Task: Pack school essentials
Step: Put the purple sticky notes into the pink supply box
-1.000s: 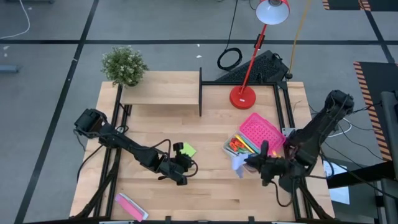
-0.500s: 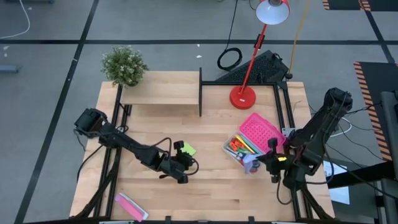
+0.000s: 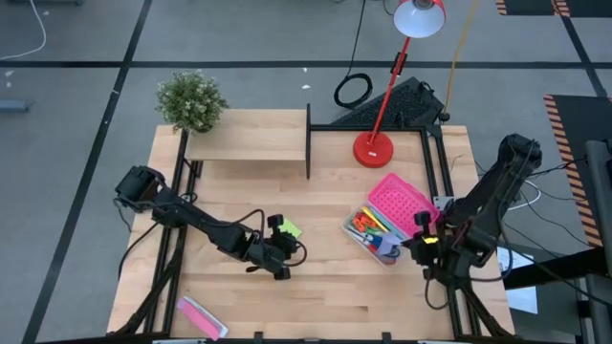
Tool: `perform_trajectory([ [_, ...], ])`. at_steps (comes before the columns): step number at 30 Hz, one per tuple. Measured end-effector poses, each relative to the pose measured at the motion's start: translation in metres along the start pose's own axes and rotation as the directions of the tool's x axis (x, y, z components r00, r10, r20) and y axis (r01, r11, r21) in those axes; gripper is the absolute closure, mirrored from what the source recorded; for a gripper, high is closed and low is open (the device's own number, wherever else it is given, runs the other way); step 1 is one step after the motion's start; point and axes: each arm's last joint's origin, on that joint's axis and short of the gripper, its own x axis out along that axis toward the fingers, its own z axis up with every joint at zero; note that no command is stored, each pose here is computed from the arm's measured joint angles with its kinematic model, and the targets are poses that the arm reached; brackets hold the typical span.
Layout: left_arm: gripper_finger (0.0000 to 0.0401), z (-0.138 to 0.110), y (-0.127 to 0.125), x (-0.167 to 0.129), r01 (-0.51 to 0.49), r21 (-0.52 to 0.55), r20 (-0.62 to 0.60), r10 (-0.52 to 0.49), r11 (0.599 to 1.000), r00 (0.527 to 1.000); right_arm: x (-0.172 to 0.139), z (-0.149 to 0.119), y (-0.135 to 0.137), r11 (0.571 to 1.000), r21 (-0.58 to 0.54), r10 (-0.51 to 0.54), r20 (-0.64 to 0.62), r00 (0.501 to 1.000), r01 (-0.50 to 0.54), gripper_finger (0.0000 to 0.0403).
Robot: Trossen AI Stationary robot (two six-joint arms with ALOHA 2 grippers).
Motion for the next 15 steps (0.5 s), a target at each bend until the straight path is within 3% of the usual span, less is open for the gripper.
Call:
perform_trajectory([
  [7, 0.0352, 0.000, 0.000, 0.000, 0.000, 0.004, 0.000, 0.000, 1.000, 1.000, -0.020, 0.020, -0.008, 0.996, 0.072, 0.043, 0.066, 0.997, -0.047, 0.0403],
  [15, 0.0352, 0.000, 0.000, 0.000, 0.001, 0.004, 0.000, -0.001, 1.000, 1.000, -0.026, 0.033, -0.024, 0.953, 0.293, 0.079, 0.015, 0.997, -0.080, 0.0403],
])
